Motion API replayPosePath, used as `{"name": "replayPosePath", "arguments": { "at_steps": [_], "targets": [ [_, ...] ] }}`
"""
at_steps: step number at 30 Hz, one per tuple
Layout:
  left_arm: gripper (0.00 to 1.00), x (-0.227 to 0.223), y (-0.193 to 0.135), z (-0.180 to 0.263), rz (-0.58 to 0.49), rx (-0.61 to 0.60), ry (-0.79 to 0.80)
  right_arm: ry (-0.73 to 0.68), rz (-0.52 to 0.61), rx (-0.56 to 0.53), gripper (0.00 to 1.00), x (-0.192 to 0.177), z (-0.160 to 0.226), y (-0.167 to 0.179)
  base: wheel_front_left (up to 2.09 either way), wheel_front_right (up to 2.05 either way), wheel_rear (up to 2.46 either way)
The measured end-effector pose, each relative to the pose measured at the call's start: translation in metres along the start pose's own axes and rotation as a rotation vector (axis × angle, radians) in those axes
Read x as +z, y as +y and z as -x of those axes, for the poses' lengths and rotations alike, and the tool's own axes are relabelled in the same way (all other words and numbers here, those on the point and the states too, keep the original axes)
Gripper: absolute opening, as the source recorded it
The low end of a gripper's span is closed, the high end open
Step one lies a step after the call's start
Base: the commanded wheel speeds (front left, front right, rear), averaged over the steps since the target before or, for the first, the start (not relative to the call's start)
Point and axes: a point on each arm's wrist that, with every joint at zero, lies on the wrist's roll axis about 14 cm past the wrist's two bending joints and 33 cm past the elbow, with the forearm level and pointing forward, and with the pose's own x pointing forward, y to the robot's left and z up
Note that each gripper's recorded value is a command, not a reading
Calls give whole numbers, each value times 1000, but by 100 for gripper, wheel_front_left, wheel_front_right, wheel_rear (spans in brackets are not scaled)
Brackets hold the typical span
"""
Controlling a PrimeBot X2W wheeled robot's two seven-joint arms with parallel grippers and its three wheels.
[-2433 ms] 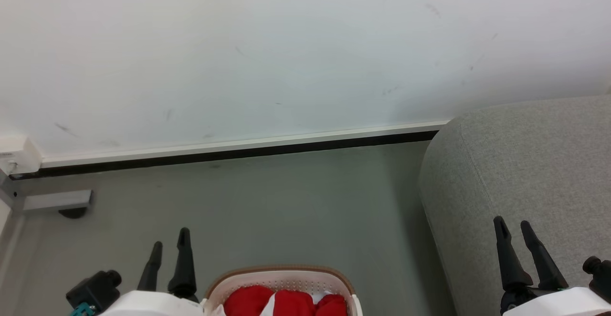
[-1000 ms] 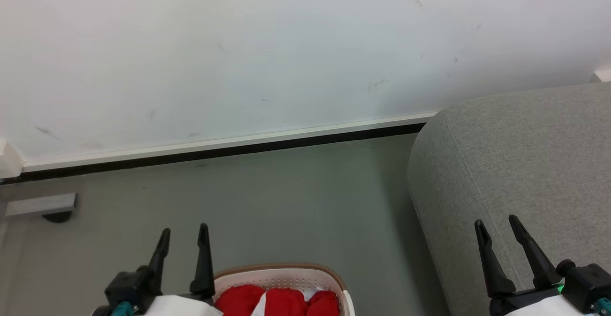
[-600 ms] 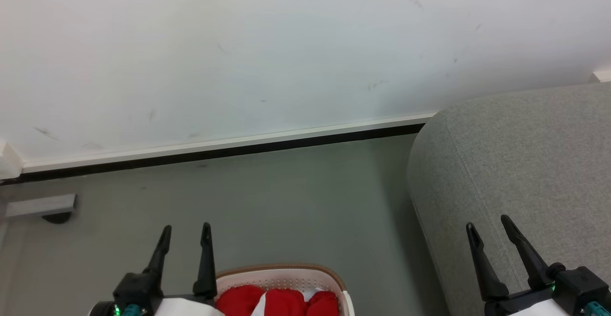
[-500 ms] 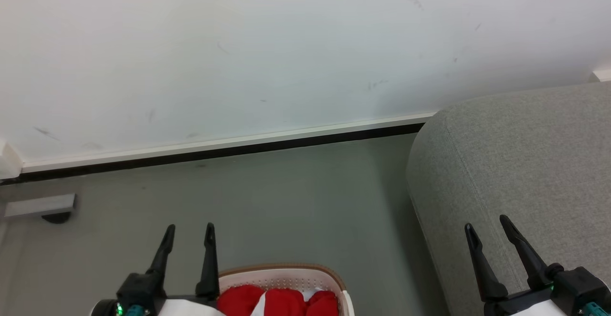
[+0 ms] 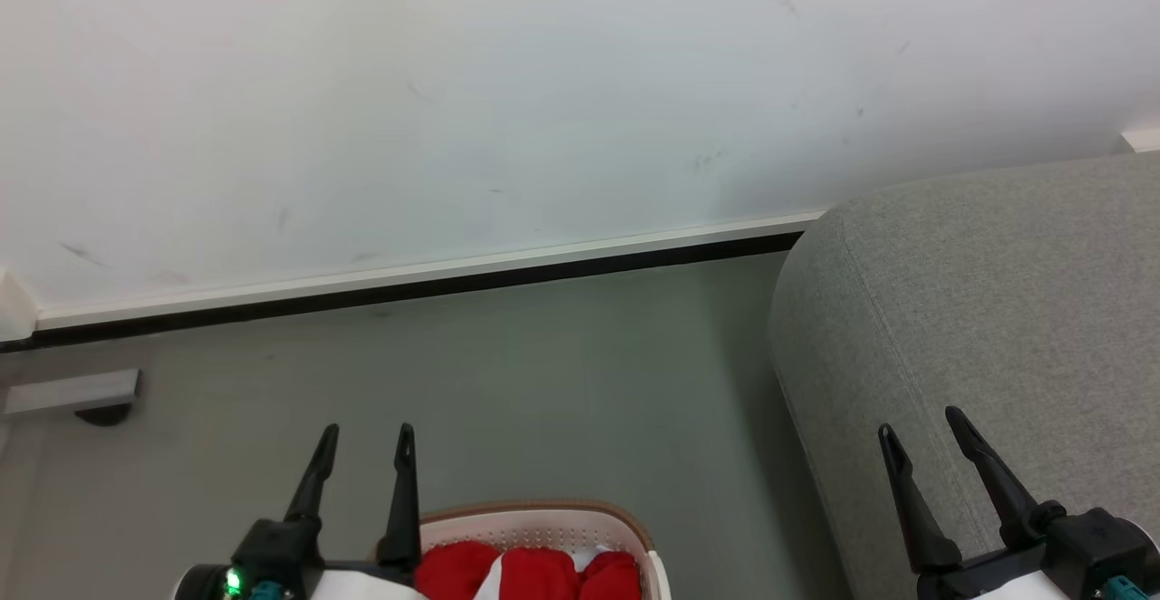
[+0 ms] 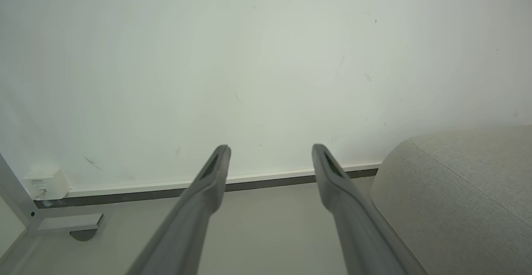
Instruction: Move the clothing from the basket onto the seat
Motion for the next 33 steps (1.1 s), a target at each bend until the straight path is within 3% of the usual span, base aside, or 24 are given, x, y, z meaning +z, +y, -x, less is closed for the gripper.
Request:
{"name": "replayPosePath", "arguments": {
  "at_steps": [21,33],
  "targets": [
    [100,-18,-10,-9,11,-26,46,6,-18,-41,100,-3,-3,-13,0,0,0],
    [100,-91,-39,-22,7,-131,250,22,-25,-132,100,-7,-3,-42,0,0,0]
  ]
}}
